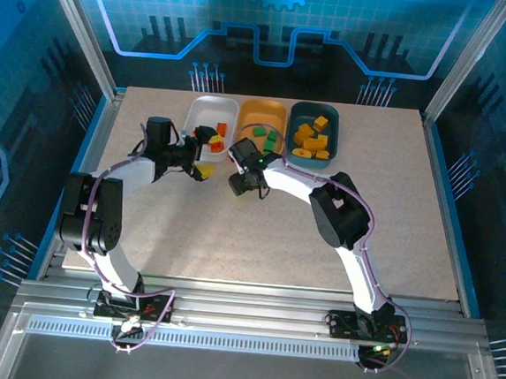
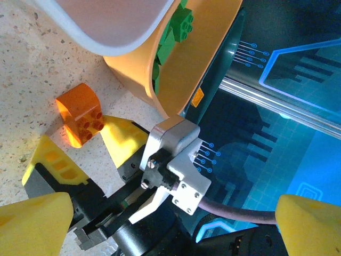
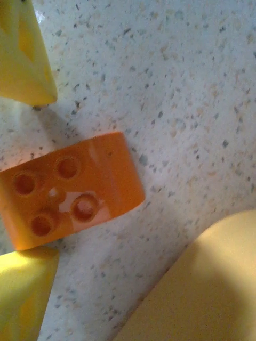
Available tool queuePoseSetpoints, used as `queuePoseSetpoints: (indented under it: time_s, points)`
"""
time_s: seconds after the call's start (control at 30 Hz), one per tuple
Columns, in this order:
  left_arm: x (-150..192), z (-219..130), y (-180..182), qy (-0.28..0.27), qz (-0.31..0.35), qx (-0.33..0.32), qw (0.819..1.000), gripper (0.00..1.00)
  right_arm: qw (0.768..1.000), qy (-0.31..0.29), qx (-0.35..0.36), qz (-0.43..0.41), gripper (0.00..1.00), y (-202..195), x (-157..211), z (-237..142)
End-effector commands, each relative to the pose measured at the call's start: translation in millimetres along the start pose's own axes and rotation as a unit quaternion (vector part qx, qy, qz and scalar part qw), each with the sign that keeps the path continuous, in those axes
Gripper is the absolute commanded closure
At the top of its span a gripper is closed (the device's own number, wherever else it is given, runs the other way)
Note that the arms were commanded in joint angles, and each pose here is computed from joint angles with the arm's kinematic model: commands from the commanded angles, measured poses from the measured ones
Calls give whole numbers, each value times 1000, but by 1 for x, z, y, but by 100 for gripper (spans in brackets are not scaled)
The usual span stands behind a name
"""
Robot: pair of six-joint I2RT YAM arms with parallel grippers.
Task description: Sort the legos into containers by color
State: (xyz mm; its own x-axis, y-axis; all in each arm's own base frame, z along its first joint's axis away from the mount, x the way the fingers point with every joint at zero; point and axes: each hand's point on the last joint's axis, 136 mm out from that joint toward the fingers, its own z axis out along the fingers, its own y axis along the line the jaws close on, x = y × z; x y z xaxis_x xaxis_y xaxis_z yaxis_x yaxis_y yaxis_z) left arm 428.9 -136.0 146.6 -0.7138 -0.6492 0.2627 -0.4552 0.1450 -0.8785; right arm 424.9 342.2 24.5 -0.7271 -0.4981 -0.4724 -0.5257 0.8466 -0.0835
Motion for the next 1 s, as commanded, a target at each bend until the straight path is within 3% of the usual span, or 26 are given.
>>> queuePoseSetpoints:
  time_s: [0.0, 0.13, 0.23, 0.37, 0.47, 0.67, 0.97]
  points:
    - [8, -4, -13, 9, 16, 9, 1000, 1, 1000, 10, -11, -2, 41, -2, 2, 7]
    - [8, -5, -14, 9, 17, 10, 1000, 1, 1000, -10, -13, 1, 61, 2, 0, -8]
    - [5, -10, -18, 2, 18, 15, 1000, 1, 999, -39, -12, 9, 65, 3, -6, -31]
    - [-9, -25, -21, -23, 14, 22, 999, 1, 995, -88, -35, 24, 66, 8, -26, -71]
    - [-22, -38, -21, -48, 7, 29, 998, 1, 992, -112, -42, 36, 66, 7, -46, -81]
    - [-35, -46, -15, -64, -5, 28, 998, 1, 987, -125, -70, 78, 66, 3, -90, -55]
    - [-35, -44, -17, -57, -3, 33, 998, 1, 983, -144, -93, 67, 61, 14, -149, -30]
